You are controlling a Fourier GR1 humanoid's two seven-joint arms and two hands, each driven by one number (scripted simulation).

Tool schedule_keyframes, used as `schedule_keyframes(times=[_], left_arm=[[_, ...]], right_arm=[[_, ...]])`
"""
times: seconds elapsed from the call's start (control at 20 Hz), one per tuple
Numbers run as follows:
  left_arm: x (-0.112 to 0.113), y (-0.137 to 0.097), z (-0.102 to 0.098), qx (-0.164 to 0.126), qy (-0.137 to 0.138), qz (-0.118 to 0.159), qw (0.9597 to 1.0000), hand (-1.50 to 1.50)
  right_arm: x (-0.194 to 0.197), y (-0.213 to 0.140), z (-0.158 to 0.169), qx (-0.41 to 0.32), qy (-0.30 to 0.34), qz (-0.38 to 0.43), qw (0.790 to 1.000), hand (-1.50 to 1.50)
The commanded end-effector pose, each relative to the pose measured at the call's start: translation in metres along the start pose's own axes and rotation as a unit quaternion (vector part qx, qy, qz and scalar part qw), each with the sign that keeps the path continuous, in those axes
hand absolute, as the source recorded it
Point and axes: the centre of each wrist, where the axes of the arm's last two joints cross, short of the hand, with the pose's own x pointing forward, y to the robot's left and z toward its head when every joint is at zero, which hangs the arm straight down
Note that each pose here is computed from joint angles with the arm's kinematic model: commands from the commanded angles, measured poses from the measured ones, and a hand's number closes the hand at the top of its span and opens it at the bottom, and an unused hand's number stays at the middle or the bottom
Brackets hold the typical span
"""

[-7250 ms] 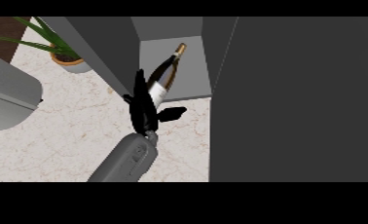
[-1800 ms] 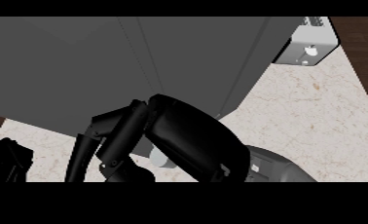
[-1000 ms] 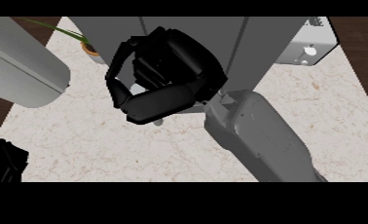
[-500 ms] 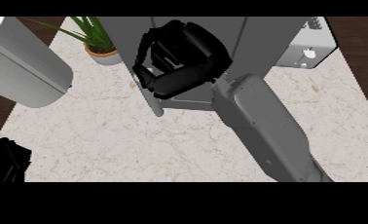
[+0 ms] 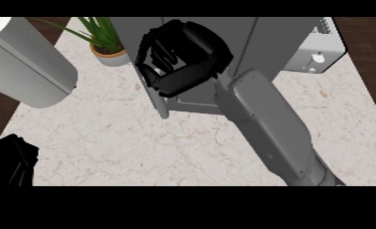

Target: Pick up the wine, place it into the cabinet and close the cabinet

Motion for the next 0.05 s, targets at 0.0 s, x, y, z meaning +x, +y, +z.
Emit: schedule_keyframes(times=[0.0], left_arm=[[-0.0053,-0.0025,0.0059,-0.004,0.003,0.010,0.9999,1.50]], right_arm=[[0.0096,-0.0554,0.0134,-0.117,0.012,0.001,0.993,1.50]])
